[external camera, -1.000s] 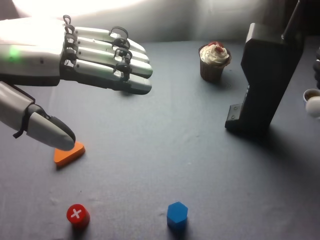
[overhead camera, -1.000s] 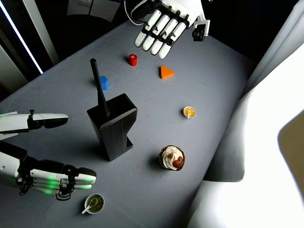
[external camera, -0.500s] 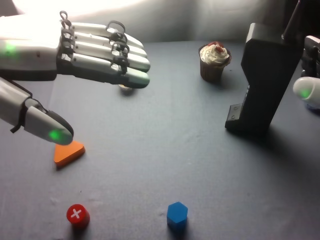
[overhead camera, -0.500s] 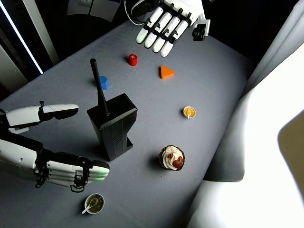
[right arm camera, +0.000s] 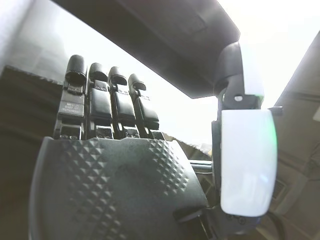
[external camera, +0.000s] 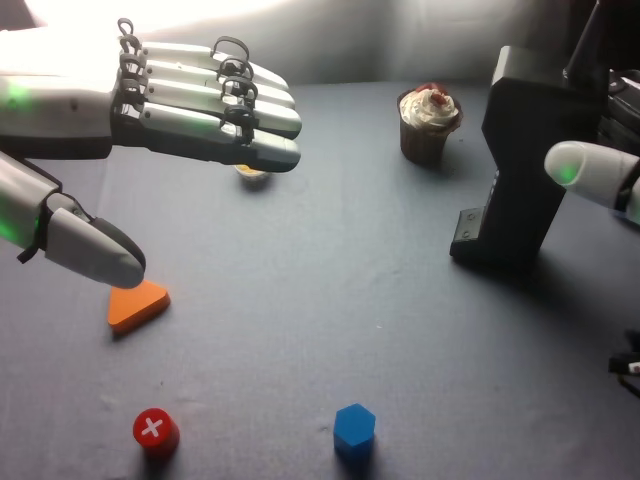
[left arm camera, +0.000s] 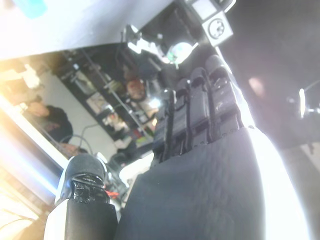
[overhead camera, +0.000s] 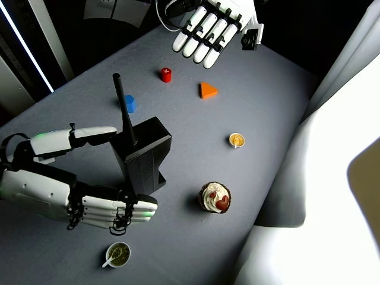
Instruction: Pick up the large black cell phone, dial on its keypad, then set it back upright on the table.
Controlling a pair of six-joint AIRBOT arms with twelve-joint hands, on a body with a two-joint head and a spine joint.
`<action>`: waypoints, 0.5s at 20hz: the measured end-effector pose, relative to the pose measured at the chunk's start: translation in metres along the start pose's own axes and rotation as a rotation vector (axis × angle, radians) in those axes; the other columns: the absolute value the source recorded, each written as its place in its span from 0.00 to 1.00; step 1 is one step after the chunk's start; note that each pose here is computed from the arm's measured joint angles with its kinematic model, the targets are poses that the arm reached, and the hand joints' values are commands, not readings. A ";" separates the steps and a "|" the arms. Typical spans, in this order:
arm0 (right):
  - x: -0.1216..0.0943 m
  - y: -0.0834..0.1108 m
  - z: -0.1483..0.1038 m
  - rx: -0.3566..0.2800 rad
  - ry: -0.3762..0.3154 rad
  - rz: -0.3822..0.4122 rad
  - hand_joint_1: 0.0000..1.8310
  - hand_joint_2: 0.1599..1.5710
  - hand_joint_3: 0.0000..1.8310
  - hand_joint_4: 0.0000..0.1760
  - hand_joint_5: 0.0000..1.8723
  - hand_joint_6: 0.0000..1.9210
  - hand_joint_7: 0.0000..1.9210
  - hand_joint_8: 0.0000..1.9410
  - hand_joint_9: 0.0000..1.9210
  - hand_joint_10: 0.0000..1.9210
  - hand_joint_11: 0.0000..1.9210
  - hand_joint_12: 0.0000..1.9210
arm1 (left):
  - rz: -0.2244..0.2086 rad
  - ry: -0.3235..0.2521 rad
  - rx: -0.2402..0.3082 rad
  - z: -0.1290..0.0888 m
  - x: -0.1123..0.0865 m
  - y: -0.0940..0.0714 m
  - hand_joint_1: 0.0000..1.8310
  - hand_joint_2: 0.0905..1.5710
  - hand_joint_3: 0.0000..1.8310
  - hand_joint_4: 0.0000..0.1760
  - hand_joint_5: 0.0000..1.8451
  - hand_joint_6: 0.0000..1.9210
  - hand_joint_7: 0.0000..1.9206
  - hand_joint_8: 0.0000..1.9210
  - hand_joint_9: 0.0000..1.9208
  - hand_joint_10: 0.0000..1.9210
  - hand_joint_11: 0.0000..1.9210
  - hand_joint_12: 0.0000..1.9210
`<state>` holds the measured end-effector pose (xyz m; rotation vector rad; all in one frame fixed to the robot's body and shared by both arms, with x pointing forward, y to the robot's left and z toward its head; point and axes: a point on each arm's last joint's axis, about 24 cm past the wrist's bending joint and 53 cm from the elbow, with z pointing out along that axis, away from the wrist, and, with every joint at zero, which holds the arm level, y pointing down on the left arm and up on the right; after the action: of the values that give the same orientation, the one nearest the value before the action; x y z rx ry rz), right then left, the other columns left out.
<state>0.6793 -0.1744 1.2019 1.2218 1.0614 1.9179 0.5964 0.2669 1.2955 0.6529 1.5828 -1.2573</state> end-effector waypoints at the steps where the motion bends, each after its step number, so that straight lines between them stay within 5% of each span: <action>1: 0.003 0.000 0.003 -0.005 0.007 -0.001 0.43 0.57 0.00 0.00 0.04 0.00 0.05 0.00 0.05 0.00 0.00 0.20 | -0.002 -0.001 0.001 0.000 0.000 0.000 0.00 0.73 0.00 0.00 0.08 0.00 0.04 0.00 0.03 0.00 0.00 0.11; 7: 0.007 -0.003 0.007 -0.010 -0.002 0.026 0.42 0.57 0.00 0.00 0.06 0.00 0.05 0.00 0.05 0.00 0.00 0.22 | -0.009 -0.008 0.004 0.000 -0.002 -0.001 0.01 0.72 0.00 0.00 0.08 0.00 0.06 0.00 0.04 0.00 0.00 0.13; 10: 0.007 0.002 0.010 -0.028 -0.016 0.045 0.42 0.63 0.01 0.00 0.13 0.01 0.13 0.01 0.13 0.01 0.00 0.41 | -0.014 -0.010 0.007 0.000 -0.002 -0.002 0.02 0.72 0.00 0.00 0.09 0.00 0.06 0.00 0.04 0.00 0.00 0.14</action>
<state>0.6856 -0.1669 1.2087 1.2530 1.0033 1.9477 0.5960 0.2665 1.2983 0.6405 1.5782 -1.2748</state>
